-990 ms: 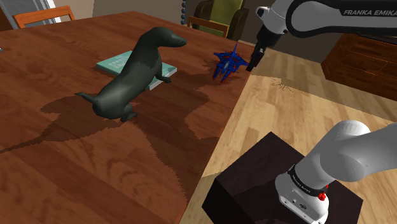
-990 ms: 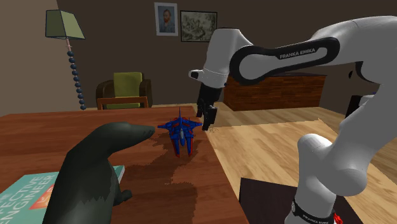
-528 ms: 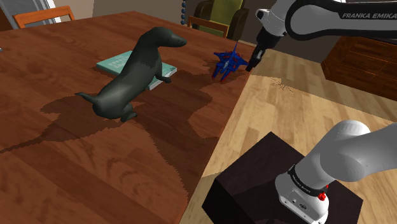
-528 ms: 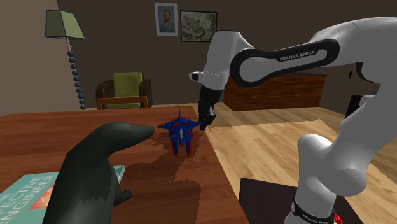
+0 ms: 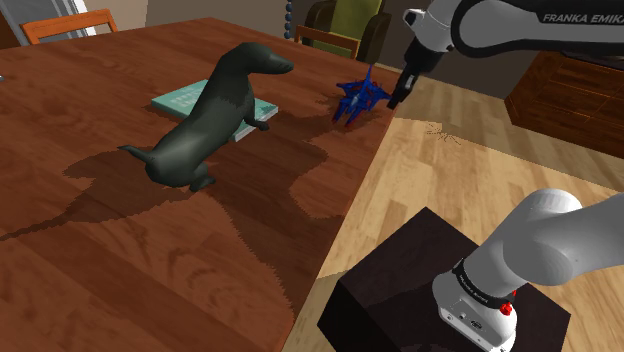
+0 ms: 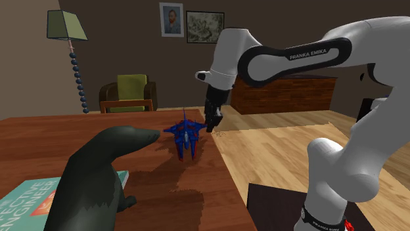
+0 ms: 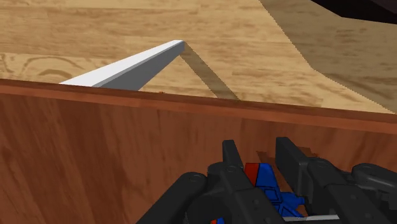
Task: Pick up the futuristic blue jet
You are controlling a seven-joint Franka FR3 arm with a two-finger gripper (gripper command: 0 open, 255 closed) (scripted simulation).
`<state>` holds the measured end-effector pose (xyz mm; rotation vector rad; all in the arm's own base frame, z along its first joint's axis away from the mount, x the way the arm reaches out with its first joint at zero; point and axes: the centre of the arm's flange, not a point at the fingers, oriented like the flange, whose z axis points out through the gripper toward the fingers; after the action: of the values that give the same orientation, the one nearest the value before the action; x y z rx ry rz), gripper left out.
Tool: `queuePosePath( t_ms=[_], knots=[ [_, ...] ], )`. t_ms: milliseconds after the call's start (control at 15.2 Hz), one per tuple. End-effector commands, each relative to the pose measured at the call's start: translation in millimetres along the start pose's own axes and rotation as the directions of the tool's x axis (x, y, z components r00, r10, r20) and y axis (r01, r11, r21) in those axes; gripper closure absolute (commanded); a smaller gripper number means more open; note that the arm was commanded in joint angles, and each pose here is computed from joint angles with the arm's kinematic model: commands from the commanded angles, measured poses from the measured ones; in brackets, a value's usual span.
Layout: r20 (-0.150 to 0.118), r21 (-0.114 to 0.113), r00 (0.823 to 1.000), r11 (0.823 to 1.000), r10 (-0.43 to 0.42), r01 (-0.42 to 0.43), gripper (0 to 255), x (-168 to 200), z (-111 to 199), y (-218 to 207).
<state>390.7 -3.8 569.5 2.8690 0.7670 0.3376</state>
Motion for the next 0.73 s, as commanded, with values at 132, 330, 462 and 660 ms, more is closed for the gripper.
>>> queuePosePath(
  t_ms=[132,330,462,660],
  knots=[
    [0.000,0.000,1.000,1.000,0.000,0.000,255,4,-21,4],
    [0.000,0.000,1.000,1.000,0.000,0.000,255,6,-36,8],
    [0.000,0.000,1.000,1.000,0.000,0.000,255,8,-46,10],
    [0.000,0.000,1.000,1.000,0.000,0.000,255,11,-61,13]
  ],
)
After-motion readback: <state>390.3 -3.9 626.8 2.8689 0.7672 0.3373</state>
